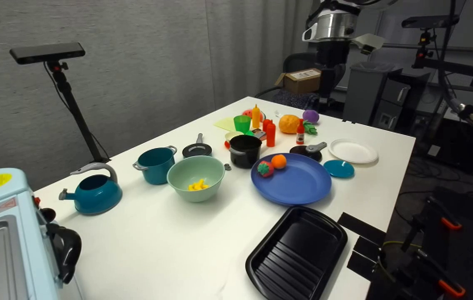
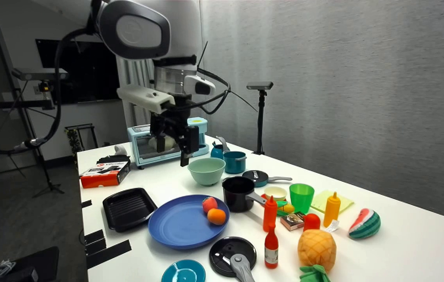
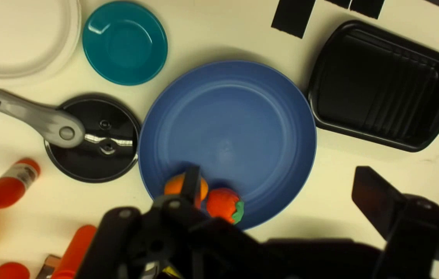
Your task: Pour the contents in the green bowl into the small pot
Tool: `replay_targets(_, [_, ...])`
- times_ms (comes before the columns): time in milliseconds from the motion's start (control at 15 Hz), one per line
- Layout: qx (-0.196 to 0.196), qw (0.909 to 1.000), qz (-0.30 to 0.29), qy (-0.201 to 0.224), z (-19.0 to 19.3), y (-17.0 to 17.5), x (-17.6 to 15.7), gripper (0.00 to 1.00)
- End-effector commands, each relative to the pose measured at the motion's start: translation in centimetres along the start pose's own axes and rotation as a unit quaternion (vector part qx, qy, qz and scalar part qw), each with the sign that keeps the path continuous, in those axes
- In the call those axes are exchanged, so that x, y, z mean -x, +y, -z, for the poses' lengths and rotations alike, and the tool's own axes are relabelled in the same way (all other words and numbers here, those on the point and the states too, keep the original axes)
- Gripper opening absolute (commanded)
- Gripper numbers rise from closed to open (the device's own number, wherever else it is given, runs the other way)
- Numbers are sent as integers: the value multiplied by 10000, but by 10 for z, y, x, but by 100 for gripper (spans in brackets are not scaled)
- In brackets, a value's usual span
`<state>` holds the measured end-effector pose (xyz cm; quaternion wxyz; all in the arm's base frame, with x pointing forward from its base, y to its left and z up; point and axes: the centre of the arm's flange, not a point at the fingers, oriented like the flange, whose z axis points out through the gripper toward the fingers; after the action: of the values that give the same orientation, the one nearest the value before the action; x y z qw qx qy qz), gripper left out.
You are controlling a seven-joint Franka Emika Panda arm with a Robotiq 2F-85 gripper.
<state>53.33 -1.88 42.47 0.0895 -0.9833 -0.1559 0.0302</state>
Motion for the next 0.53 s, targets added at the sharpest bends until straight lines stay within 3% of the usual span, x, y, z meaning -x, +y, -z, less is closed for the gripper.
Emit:
replay_targets(0, [-74,9996,254,-110,3,7,-50,100])
replay_targets(133, [11,9999,149,-63,-8,-2,-33,100])
replay_targets(467, [-26,9997,181,-142,-8,6,-41,100])
